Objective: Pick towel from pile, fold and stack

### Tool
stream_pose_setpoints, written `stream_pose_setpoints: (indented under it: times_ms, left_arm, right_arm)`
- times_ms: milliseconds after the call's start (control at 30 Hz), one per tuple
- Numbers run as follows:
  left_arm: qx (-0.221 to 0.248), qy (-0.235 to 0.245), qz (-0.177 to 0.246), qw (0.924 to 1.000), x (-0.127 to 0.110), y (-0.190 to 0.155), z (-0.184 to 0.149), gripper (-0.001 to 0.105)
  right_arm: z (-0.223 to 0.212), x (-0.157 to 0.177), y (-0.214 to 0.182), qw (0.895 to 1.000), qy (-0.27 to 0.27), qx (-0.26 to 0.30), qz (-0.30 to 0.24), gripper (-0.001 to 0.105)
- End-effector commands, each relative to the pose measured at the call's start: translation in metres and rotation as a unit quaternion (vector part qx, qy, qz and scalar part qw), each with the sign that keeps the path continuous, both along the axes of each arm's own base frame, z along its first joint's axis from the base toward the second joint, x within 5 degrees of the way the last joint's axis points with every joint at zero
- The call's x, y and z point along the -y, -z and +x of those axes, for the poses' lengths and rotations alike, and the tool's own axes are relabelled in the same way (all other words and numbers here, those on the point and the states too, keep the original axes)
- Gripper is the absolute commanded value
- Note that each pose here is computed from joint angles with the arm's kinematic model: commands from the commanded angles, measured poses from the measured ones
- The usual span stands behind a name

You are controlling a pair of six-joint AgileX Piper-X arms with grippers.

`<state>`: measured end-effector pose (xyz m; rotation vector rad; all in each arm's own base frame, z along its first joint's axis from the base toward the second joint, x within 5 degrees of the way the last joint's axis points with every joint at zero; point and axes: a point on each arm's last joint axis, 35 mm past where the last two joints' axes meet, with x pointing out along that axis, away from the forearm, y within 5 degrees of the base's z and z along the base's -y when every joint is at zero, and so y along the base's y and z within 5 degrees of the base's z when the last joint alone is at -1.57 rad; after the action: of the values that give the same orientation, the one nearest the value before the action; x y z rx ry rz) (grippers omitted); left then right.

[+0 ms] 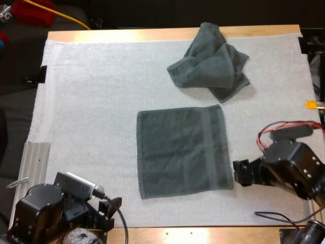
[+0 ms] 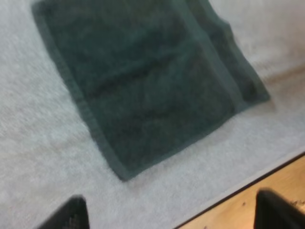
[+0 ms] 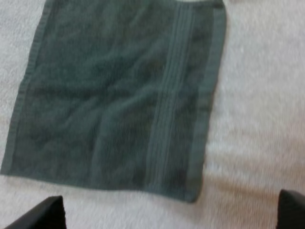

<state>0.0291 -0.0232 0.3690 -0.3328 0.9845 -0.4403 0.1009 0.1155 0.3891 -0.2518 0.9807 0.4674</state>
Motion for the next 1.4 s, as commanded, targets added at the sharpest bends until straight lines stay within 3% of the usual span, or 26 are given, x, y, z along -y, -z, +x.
stream_pose_setpoints:
  times_ms: [0,133,467,733,1033,1367]
  left_arm:
    - [-0.009,-0.001,-0.007,0.9999,-0.002,-0.001,-0.005,0.068]
    - [-0.014,0.004,-0.010,0.9998,-0.005,0.001,-0.014,0.068]
    - [-0.021,0.022,-0.038,0.9988,-0.007,0.001,-0.023,0.068]
    - [-0.022,0.021,-0.036,0.9989,-0.007,0.001,-0.023,0.068]
    - [-0.012,0.005,-0.021,0.9997,-0.008,0.001,-0.022,0.068]
    - [-0.013,0.007,-0.024,0.9996,-0.008,0.001,-0.022,0.068]
  right_arm:
    - [-0.006,0.005,-0.001,1.000,0.012,-0.002,-0.002,0.084]
    - [-0.018,0.006,0.004,1.000,0.016,-0.009,0.003,0.084]
    - [-0.039,0.015,0.062,0.998,0.053,-0.043,0.009,0.084]
    - [-0.039,0.013,0.104,0.997,0.060,-0.055,0.013,0.084]
    - [-0.034,0.002,0.146,0.996,0.054,-0.053,0.056,0.084]
    - [-0.034,0.002,0.187,0.989,0.094,-0.070,0.086,0.084]
